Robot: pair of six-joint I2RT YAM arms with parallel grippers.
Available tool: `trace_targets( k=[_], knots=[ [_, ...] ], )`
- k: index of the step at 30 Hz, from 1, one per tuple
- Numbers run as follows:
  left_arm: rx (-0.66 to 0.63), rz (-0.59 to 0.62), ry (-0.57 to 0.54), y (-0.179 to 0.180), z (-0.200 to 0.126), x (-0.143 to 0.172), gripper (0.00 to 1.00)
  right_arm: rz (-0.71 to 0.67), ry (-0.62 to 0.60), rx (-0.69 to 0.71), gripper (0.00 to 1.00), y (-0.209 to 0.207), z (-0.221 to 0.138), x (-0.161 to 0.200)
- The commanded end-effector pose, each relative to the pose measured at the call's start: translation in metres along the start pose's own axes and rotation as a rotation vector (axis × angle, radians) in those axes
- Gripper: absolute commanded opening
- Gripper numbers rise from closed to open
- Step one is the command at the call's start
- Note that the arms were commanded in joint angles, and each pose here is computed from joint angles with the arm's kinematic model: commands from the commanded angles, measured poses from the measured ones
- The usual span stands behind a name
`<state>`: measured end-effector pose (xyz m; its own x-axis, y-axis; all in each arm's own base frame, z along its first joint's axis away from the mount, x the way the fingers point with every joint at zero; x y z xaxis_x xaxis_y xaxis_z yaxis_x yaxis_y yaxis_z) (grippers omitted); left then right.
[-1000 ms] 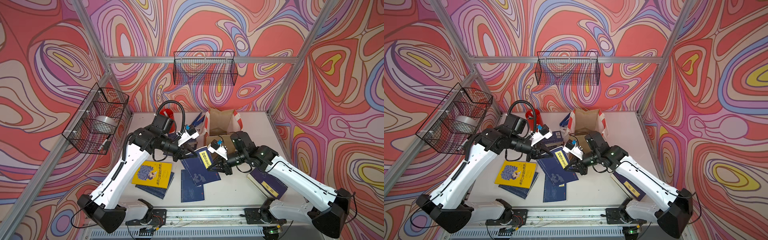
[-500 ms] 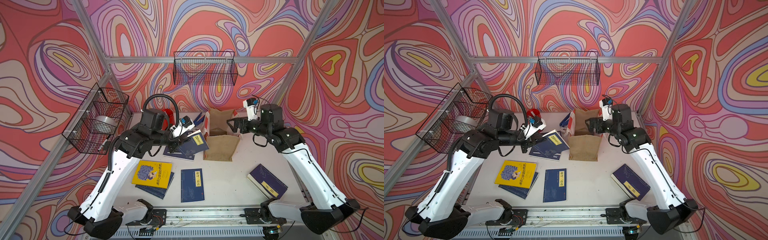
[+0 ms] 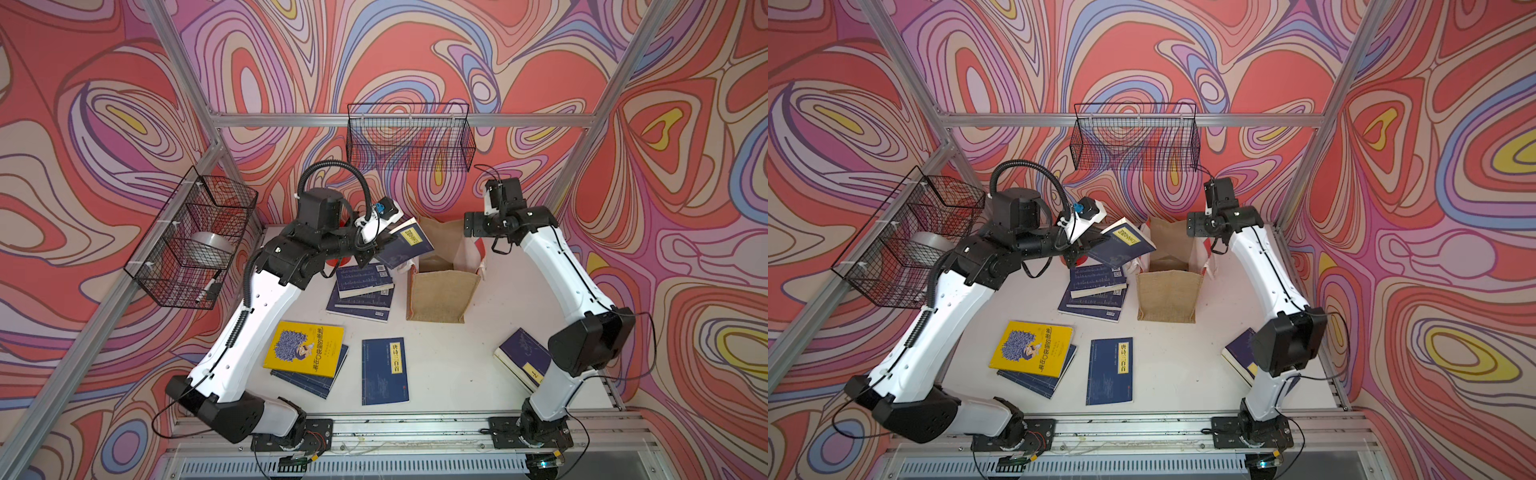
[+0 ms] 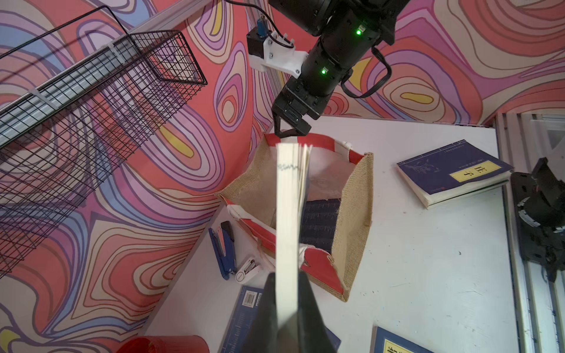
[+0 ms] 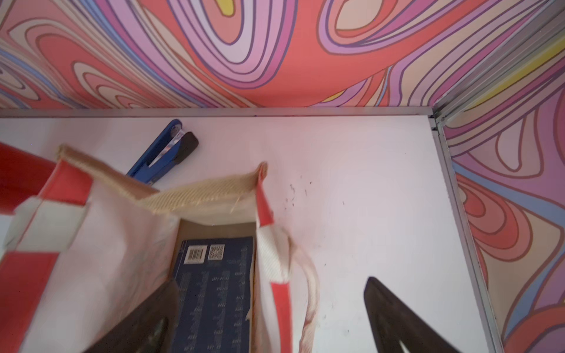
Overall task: Put the books into the canvas bag
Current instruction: Pick up the canvas bag from the center of the board.
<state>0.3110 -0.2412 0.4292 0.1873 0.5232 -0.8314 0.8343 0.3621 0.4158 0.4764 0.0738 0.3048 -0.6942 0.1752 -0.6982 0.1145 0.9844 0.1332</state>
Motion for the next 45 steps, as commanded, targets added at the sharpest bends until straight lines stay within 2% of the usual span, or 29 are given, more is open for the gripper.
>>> trace_targets(
  k=[1, 8, 12, 15, 18, 20, 24, 28, 32, 36, 45],
  knots=[
    [-0.076, 0.052, -0.138, 0.020, -0.006, -0.034, 0.00, -0.025, 0.078, -0.042, 0.90, -0.008, 0.027, -0.002],
    [-0.094, 0.062, -0.142, 0.033, 0.006, -0.038, 0.00, -0.026, 0.130, -0.175, 0.70, -0.004, 0.047, 0.001],
    [-0.061, 0.052, -0.176, 0.039, 0.021, -0.045, 0.00, -0.021, 0.163, -0.221, 0.57, 0.001, 0.059, 0.005],
    [-0.024, 0.025, -0.193, 0.042, 0.039, -0.045, 0.00, -0.021, 0.165, -0.271, 0.42, 0.009, 0.064, 0.006],
    [0.006, -0.008, -0.202, 0.042, 0.056, -0.040, 0.00, -0.022, 0.150, -0.302, 0.14, 0.013, 0.063, 0.004],
    [0.021, -0.019, -0.204, 0.042, 0.065, -0.037, 0.00, -0.029, 0.154, -0.310, 0.02, 0.014, 0.063, 0.005],
    [0.060, -0.032, -0.201, 0.038, 0.079, -0.030, 0.00, -0.042, 0.130, -0.356, 0.00, 0.019, 0.055, 0.005],
    [0.089, -0.025, -0.194, 0.028, 0.084, -0.030, 0.00, -0.070, 0.036, -0.433, 0.00, 0.028, 0.033, -0.001],
    [0.132, 0.002, -0.180, 0.012, 0.080, -0.033, 0.00, -0.086, -0.046, -0.493, 0.00, 0.034, 0.007, -0.007],
    [0.166, 0.018, -0.185, -0.004, 0.069, -0.036, 0.00, -0.087, -0.062, -0.506, 0.00, 0.035, -0.006, -0.009],
    [0.084, 0.033, -0.149, -0.017, 0.073, -0.019, 0.00, -0.135, -0.113, -0.613, 0.00, 0.047, -0.046, -0.005]
  ],
)
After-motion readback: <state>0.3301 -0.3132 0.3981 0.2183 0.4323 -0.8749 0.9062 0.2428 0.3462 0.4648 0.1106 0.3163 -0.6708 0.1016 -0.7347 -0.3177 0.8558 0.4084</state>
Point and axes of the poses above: each gripper's point midway between its finger pads, its own z axis out along the fingers, its own y axis along the line the jaws close on, x = y × z, the point moved 2 cm from there along -z, back along the fingers, and after that the axes turned 10 degrees about z, right-handed, at the moved point
